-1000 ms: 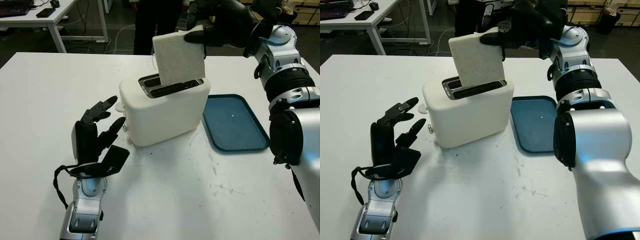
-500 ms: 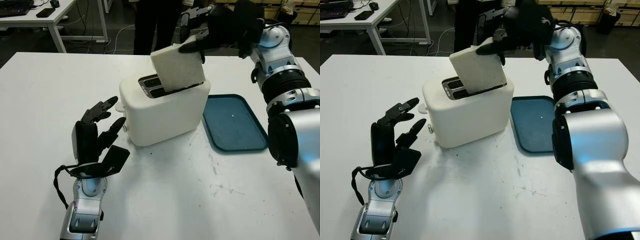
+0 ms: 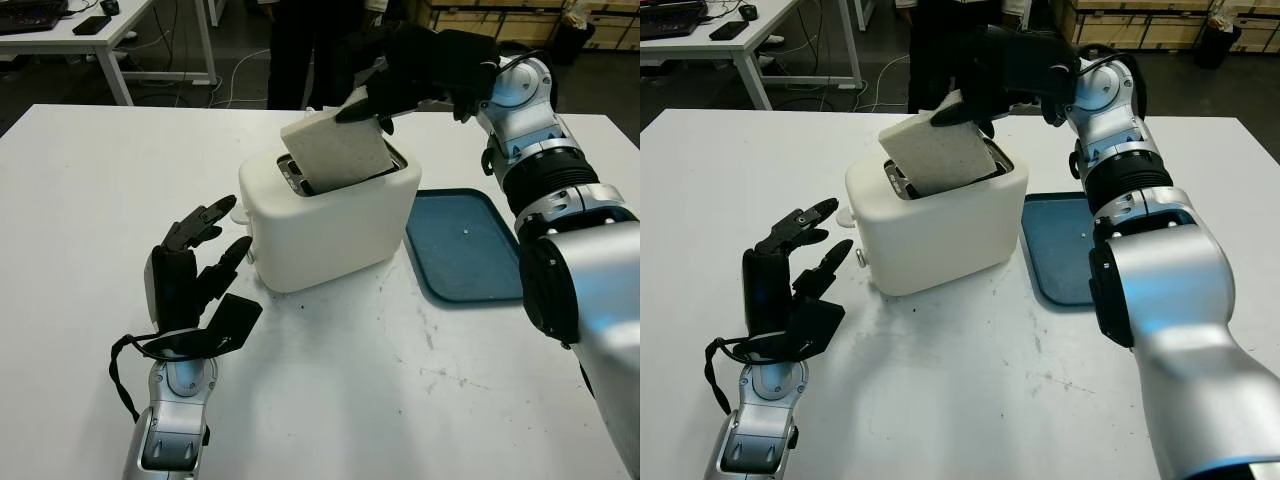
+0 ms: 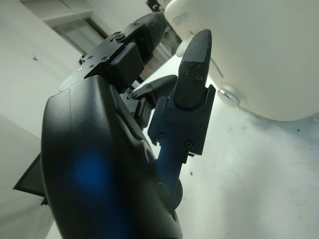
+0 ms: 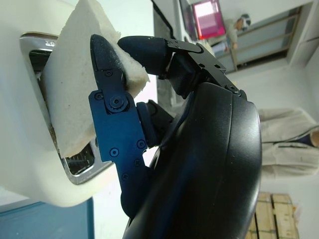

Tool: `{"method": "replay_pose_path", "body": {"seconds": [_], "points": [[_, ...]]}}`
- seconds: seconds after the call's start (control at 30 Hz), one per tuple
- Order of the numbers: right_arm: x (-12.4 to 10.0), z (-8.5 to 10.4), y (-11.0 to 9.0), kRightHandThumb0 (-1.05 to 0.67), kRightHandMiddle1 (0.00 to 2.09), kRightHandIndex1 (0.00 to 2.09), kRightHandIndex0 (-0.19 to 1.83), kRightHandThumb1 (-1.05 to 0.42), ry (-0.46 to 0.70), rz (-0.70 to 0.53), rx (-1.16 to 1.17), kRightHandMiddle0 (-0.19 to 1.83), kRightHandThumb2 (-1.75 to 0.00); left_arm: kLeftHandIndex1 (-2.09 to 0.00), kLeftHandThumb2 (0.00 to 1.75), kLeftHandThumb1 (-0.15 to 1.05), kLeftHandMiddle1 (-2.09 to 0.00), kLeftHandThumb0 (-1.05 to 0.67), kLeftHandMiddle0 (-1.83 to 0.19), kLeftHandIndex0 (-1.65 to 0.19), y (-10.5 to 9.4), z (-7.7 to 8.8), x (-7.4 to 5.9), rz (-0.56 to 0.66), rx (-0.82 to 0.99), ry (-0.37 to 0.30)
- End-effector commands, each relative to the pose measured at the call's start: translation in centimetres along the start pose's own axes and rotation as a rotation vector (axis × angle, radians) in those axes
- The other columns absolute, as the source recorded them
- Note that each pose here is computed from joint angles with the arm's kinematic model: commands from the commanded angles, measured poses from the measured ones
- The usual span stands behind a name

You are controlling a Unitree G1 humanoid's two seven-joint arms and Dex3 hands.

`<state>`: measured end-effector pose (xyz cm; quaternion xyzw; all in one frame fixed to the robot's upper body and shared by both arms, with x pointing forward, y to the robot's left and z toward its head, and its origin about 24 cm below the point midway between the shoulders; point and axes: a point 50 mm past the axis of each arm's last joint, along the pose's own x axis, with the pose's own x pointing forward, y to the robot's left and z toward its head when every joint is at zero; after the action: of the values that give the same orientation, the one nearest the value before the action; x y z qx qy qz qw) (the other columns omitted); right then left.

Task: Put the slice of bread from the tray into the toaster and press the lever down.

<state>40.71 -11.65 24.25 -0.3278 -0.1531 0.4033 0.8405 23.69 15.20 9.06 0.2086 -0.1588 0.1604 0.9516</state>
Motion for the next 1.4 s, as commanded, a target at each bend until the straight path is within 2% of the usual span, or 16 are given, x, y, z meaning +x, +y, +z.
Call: {"method": "replay_pose_path", "body": {"seconds": [0.0,0.2,0.5,0.83,0.9,0.93,0.97,1.07,1.1,1.17,1.37], "points": [[0.2,0.2,0.4,-0.44,1.74,1.75,1.14,-0.92,-0.033,0.007,-0.011,0.95,-0.17,-0.18,0.09,0.92,-1.03,-0.33,-0.48,-0.76,-0.1,0.0,-0.1,0.006,-0.002,-0.006],[0.5,-0.1,1.4,-0.43,1.74,1.75,1.15,-0.92,-0.040,0.050,-0.038,0.93,-0.15,-0.19,0.08,0.92,-1.04,-0.34,-0.49,-0.76,0.0,0.0,-0.1,0.025,0.009,-0.006],[0.2,-1.6,2.6,-0.40,1.75,1.75,1.14,-0.92,0.040,0.080,-0.127,0.94,-0.14,-0.21,0.11,0.92,-1.04,-0.34,-0.46,-0.74,0.5,-0.1,-0.1,0.020,0.006,-0.017],[-0.6,-2.5,2.4,-0.44,1.66,1.73,1.00,-0.92,0.108,0.037,-0.248,0.84,-0.09,-0.23,0.08,0.92,-1.01,-0.33,-0.49,-0.75,0.8,0.0,0.2,0.018,0.020,-0.015],[-0.8,-2.5,2.3,-0.50,1.58,1.72,0.92,-0.91,0.106,0.016,-0.296,0.78,-0.04,-0.23,0.07,0.92,-1.00,-0.31,-0.49,-0.74,0.8,0.1,0.3,0.013,0.022,-0.016],[-0.9,-2.5,2.3,-0.52,1.48,1.64,0.87,-0.90,0.104,0.010,-0.322,0.78,-0.02,-0.23,0.07,0.92,-1.00,-0.30,-0.50,-0.74,0.9,0.1,0.3,0.011,0.026,-0.016],[-0.9,-2.5,2.2,-0.56,1.25,1.52,0.74,-0.87,0.104,0.005,-0.346,0.78,-0.01,-0.23,0.07,0.92,-1.00,-0.31,-0.50,-0.74,0.9,0.1,0.3,0.011,0.030,-0.012],[-1.2,-2.4,2.0,-0.62,0.81,1.36,0.50,-0.84,0.111,-0.003,-0.421,0.84,0.00,-0.23,0.08,0.92,-0.99,-0.32,-0.51,-0.75,1.0,0.1,0.3,0.009,0.037,-0.012],[-1.2,-2.3,1.9,-0.67,0.62,1.24,0.41,-0.84,0.115,-0.006,-0.450,0.85,0.00,-0.23,0.08,0.92,-0.98,-0.31,-0.51,-0.75,1.0,0.1,0.3,0.008,0.038,-0.013],[-1.4,-2.0,1.6,-0.68,0.41,1.02,0.36,-0.83,0.109,-0.031,-0.545,0.87,0.00,-0.23,0.08,0.92,-0.97,-0.31,-0.51,-0.74,1.1,0.0,0.3,0.006,0.034,-0.015],[-2.0,-1.4,0.7,-0.66,0.24,0.87,0.34,-0.83,0.085,-0.121,-0.689,0.87,0.00,-0.24,0.07,0.92,-0.97,-0.33,-0.52,-0.75,1.3,-0.1,0.4,0.003,0.042,-0.021]]}}
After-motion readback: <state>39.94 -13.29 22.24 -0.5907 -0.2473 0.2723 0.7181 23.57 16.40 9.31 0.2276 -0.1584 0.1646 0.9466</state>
